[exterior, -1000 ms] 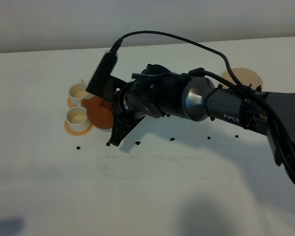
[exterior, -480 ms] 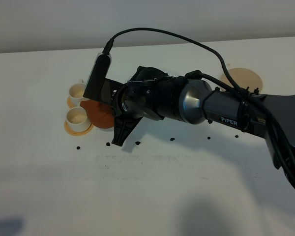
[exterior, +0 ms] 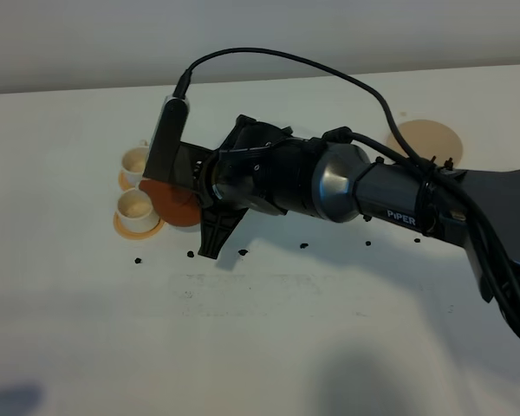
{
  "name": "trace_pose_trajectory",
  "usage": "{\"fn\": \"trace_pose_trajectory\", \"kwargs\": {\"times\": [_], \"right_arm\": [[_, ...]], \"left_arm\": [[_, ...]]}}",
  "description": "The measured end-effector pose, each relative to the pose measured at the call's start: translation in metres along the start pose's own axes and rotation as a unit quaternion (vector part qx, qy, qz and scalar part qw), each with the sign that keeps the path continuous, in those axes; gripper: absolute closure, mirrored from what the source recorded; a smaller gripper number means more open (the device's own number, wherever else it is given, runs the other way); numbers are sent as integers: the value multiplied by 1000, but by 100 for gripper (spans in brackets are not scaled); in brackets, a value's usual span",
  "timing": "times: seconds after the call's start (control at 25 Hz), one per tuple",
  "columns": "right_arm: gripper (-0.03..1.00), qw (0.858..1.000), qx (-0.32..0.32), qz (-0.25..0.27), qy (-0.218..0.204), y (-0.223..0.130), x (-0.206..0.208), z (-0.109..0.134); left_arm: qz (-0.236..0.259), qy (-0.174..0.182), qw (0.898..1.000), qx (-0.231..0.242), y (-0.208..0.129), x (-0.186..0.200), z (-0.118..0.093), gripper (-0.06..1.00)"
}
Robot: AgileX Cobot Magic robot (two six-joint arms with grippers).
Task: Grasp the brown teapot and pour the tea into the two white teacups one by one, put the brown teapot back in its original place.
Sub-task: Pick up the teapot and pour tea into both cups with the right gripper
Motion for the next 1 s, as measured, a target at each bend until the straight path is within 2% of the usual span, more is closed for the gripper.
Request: {"fn": "trace_pose_trajectory", "kwargs": {"times": [0.56, 1.0], "right_arm": [[88, 999, 41, 20, -16, -6, 0, -5], [88, 999, 44, 20, -17, -6, 1, -5]], "left_arm": [[0, 0, 1000, 0, 0, 0, 0, 62], [0, 0, 1000, 0, 0, 0, 0, 62]]}}
Point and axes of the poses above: a point on each arm's last joint axis where the gripper is mounted, x pointing back along that axis away from the gripper, z along the wrist's bending axis when the last joint is at zero, y = z × x, the point moved 9 cm from there along -x, pointing out along that axis toward the gripper, and after that the axes turned 9 degrees about x, right-handed, at the moved point
